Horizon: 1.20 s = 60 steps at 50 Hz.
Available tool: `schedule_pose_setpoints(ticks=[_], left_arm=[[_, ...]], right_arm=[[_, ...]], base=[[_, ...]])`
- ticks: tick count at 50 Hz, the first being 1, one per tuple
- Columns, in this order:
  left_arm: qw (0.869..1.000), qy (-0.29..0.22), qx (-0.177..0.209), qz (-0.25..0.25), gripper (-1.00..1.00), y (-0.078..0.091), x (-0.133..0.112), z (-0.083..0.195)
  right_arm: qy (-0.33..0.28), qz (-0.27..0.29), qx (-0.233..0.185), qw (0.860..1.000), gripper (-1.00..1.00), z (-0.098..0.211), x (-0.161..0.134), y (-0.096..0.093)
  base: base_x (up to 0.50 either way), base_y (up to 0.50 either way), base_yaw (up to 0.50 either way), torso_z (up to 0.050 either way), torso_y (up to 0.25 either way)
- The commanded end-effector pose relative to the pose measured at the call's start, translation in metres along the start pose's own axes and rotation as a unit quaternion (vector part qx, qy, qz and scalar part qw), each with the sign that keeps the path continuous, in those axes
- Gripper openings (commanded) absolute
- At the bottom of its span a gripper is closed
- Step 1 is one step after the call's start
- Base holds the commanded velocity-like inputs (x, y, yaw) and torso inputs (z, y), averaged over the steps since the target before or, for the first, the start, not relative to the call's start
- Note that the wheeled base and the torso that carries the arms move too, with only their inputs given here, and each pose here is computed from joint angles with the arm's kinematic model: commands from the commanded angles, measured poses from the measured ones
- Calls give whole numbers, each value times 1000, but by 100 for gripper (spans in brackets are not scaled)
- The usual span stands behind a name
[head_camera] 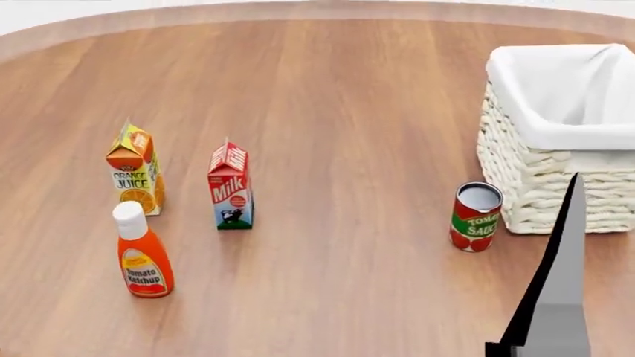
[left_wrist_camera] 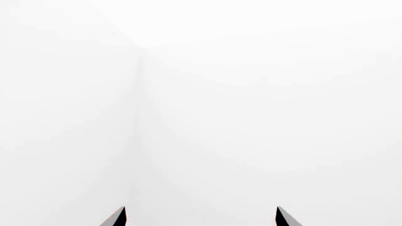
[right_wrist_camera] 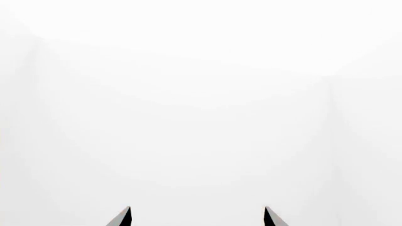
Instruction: Pick the milk and place it in the basket.
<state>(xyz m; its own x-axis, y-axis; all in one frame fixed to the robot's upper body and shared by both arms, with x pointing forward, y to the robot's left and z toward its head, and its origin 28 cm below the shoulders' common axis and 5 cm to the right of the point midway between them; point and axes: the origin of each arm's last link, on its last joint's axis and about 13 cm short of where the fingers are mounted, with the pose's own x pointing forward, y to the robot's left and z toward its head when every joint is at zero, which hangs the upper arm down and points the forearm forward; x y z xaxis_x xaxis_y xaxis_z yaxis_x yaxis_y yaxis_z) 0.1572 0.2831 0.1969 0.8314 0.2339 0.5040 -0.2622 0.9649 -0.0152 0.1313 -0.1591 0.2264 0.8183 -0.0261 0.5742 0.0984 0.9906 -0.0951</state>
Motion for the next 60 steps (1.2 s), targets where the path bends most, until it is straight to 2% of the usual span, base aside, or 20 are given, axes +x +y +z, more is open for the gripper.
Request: schedule_pose_setpoints(ticks=[1, 60], left_arm=[[1000, -5, -4, -1, 100, 2, -2, 1], [1000, -4, -4, 4, 100, 4, -2, 0]], right_arm=[[-14, 5, 0, 1000, 100, 0, 0, 0], [-9, 24, 0, 1000, 100, -3, 1, 2]], base=[[500, 0, 0, 0, 0], [500, 0, 0, 0, 1]])
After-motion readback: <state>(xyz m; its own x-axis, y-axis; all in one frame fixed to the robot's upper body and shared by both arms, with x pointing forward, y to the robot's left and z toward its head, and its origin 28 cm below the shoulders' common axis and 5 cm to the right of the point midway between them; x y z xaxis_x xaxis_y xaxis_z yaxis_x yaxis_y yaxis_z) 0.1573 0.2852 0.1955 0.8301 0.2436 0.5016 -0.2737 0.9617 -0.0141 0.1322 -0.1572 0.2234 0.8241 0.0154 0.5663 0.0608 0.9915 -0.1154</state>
